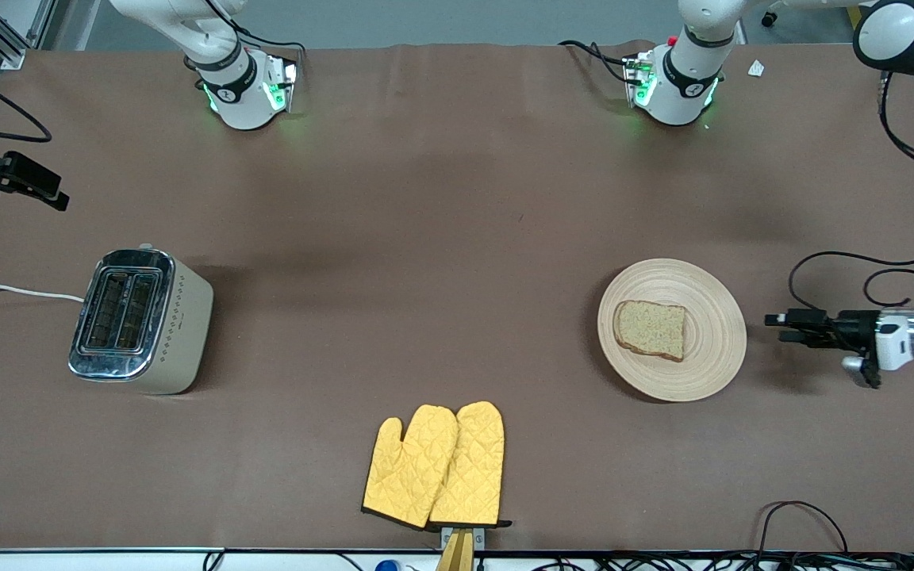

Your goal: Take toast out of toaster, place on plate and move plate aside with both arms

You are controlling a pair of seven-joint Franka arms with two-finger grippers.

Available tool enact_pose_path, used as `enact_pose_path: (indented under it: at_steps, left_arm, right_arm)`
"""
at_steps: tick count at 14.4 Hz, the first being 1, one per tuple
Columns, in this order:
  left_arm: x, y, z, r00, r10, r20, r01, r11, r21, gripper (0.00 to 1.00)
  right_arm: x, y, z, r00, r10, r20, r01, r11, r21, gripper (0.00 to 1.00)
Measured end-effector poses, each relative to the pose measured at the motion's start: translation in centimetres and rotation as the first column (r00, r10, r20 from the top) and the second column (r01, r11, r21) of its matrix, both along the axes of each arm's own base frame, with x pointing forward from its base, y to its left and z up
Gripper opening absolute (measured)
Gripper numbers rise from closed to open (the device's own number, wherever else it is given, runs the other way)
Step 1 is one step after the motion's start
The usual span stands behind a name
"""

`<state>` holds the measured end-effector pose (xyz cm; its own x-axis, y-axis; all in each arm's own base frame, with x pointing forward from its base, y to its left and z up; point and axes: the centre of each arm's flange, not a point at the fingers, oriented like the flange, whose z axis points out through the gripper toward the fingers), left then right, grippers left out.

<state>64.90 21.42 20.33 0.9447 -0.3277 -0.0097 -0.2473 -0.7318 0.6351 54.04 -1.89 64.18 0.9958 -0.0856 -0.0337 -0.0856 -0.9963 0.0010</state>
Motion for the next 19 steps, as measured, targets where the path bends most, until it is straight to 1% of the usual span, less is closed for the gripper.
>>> enact_pose_path:
  at_steps: [3, 5, 7, 9, 12, 14, 16, 19]
  left_arm:
    - [1.7, -1.0, 8.6, 0.993, -0.085, 0.083, 0.071, 0.986, 0.153, 1.0]
    - [2.8, -4.7, 15.2, 0.983, -0.133, 0.127, 0.097, 0.962, 0.256, 1.0]
    - [3.1, -9.5, 21.4, 0.973, -0.168, 0.157, 0.108, 0.936, 0.334, 1.0]
    - [2.4, -13.9, 26.1, 0.972, -0.172, 0.157, 0.101, 0.92, 0.38, 1.0]
    - [0.5, -20.5, 31.5, 0.979, -0.16, 0.13, 0.086, 0.889, 0.45, 1.0]
    - [-1.2, -25.0, 35.2, 0.982, -0.127, 0.141, 0.043, 0.873, 0.487, 1.0]
    - [-3.0, -28.2, 38.8, 0.982, -0.071, 0.174, -0.031, 0.853, 0.521, 1.0]
    - [-4.7, -28.7, 41.3, 0.981, 0.058, 0.183, -0.151, 0.824, 0.546, 1.0]
  right_arm:
    - [0.0, 0.0, 0.0, 1.0, 0.0, 0.0, 0.0, 1.0, 0.0, 1.0]
    - [0.0, 0.0, 0.0, 1.0, 0.0, 0.0, 0.0, 1.0, 0.0, 1.0]
    - [0.0, 0.0, 0.0, 1.0, 0.0, 0.0, 0.0, 1.0, 0.0, 1.0]
    - [0.0, 0.0, 0.0, 1.0, 0.0, 0.0, 0.0, 1.0, 0.0, 1.0]
    - [0.0, 0.0, 0.0, 1.0, -0.001, 0.0, 0.001, 1.0, 0.0, 1.0]
    - [0.0, -0.1, 0.0, 1.0, -0.001, 0.0, 0.001, 1.0, 0.0, 1.0]
    - [0.0, -0.1, 0.0, 1.0, -0.002, 0.0, 0.002, 1.0, 0.0, 1.0]
    - [0.0, -0.1, 0.0, 1.0, -0.002, -0.001, 0.002, 1.0, 0.0, 1.0]
